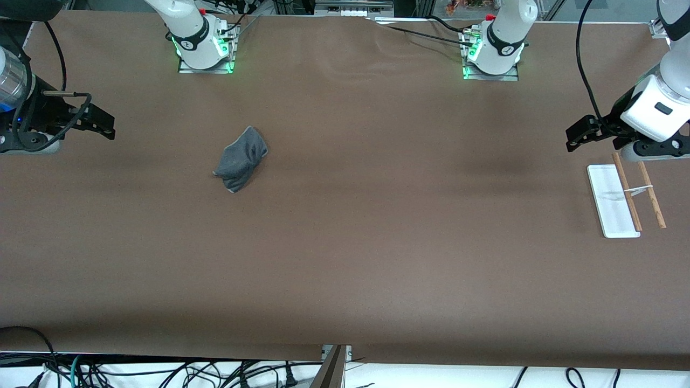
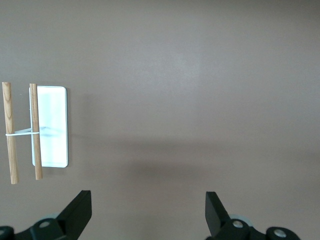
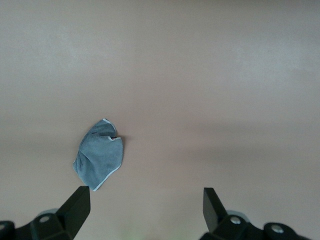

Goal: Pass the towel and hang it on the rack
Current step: 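Reach the right gripper down to the grey towel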

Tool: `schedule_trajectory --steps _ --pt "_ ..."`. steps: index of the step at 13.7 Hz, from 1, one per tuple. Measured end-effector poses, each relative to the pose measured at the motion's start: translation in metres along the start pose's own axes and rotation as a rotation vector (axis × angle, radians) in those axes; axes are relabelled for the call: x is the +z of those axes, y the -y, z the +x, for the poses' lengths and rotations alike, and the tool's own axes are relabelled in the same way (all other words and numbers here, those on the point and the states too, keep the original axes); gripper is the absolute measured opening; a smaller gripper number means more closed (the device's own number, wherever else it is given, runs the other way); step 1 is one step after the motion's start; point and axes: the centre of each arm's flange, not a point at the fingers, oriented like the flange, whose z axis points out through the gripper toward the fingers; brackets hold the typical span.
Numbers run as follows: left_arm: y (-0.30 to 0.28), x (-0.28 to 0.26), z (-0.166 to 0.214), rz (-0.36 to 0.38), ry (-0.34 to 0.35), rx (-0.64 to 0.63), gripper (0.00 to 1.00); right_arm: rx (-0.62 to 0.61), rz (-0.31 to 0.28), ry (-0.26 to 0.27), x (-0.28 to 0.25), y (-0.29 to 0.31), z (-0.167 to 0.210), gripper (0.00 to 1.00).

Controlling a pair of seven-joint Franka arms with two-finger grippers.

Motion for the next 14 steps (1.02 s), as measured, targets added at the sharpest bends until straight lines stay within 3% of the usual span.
schedule_trajectory --steps 9,14 --pt "0.002 0.010 0.005 0.001 0.017 -0.003 1.00 0.004 0.019 0.005 0.003 -0.001 0.002 1.00" --pt "0.004 0.008 0.005 0.000 0.014 -0.008 1.00 -0.004 0.030 0.012 0.027 0.004 0.020 1.00"
